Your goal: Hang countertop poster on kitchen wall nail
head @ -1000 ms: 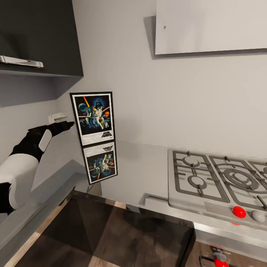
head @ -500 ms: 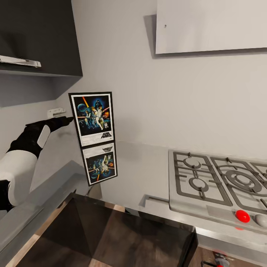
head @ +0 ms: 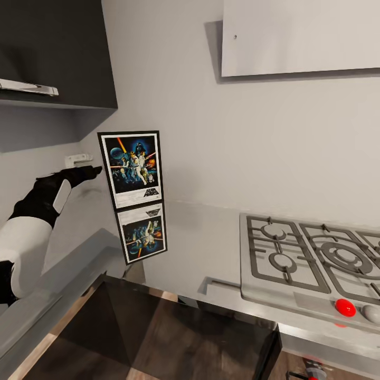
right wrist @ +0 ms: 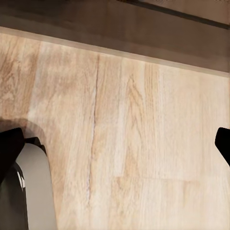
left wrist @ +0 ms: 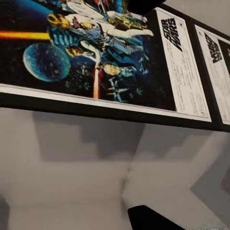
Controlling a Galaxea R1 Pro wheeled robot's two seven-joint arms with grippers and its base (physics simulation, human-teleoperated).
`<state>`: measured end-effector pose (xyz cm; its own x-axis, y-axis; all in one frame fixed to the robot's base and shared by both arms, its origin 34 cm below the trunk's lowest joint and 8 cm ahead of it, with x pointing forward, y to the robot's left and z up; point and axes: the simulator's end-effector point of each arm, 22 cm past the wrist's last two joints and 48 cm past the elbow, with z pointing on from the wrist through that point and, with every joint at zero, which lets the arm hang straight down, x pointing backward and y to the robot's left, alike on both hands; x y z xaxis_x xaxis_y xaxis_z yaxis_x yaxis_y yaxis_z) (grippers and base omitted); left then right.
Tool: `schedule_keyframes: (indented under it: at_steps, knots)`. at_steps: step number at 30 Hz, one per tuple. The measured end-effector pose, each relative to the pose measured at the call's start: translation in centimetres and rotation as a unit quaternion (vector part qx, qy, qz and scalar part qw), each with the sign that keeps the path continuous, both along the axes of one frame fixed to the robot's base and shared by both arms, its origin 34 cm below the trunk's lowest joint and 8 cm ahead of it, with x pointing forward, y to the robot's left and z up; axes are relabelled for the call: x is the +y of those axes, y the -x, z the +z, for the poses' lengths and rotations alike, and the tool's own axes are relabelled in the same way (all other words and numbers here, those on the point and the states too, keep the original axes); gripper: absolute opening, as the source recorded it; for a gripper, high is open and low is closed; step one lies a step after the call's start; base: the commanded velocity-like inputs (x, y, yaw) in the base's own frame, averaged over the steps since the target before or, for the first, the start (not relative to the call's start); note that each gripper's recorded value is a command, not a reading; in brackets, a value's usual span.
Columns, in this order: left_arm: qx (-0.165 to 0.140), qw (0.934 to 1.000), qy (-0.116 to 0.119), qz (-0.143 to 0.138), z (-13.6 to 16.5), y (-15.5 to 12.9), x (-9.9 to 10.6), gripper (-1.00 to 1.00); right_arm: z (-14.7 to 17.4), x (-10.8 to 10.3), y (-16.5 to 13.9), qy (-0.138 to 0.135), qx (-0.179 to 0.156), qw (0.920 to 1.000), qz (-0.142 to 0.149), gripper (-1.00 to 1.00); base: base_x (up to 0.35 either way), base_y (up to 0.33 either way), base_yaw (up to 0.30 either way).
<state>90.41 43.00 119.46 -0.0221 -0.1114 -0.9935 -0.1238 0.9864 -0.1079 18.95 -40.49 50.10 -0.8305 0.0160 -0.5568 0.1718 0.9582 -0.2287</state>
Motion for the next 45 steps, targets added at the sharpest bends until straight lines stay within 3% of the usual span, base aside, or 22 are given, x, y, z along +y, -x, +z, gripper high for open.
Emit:
schedule_keyframes:
  at_steps: [45]
  knots:
    - [0.0, 1.0, -0.004, 0.004, 0.1, 0.18, 0.57, 1.0, -0.03, 0.03, 0.06, 0.0, 0.001, 1.0, 0.001, 1.0, 0.077, 0.009, 0.0]
